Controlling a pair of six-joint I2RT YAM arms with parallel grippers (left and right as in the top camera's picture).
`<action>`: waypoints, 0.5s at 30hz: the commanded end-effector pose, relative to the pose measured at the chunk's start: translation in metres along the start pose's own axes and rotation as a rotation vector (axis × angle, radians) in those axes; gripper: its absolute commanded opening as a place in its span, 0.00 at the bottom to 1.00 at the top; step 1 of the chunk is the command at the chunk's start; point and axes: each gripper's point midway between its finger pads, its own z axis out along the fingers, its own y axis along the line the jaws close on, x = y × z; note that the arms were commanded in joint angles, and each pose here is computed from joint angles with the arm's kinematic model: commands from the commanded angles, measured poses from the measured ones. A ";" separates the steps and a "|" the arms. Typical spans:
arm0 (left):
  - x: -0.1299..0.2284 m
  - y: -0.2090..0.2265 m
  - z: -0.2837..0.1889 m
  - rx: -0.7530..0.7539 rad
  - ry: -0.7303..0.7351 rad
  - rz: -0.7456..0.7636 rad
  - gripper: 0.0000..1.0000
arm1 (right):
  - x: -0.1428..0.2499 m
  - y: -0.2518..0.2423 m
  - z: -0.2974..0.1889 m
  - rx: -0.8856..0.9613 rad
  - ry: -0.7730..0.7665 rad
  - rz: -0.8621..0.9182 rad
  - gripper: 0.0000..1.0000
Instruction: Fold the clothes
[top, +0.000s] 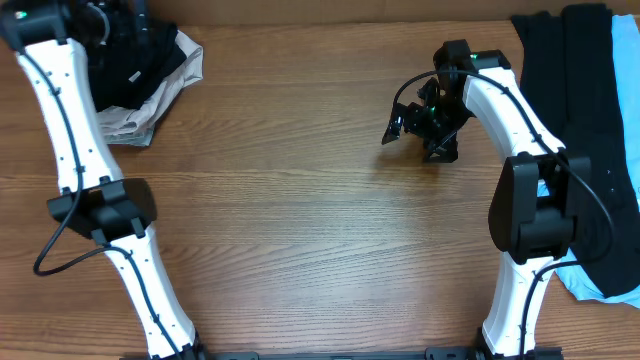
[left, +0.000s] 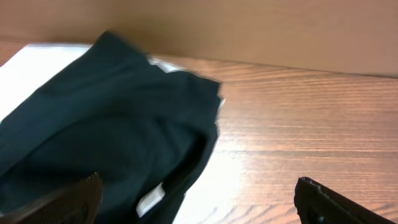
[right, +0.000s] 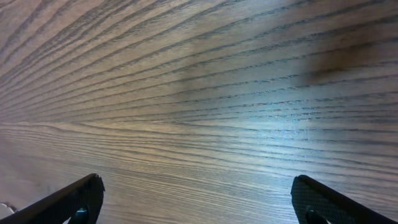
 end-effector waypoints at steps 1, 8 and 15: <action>0.009 0.032 -0.016 -0.087 0.025 -0.104 1.00 | -0.002 0.011 -0.014 -0.026 -0.038 -0.023 1.00; 0.046 0.073 -0.001 -0.260 0.152 -0.206 1.00 | -0.004 0.011 -0.014 -0.028 -0.043 -0.025 1.00; 0.025 0.071 0.041 -0.228 0.071 -0.009 1.00 | -0.004 0.011 -0.014 -0.028 -0.045 -0.026 1.00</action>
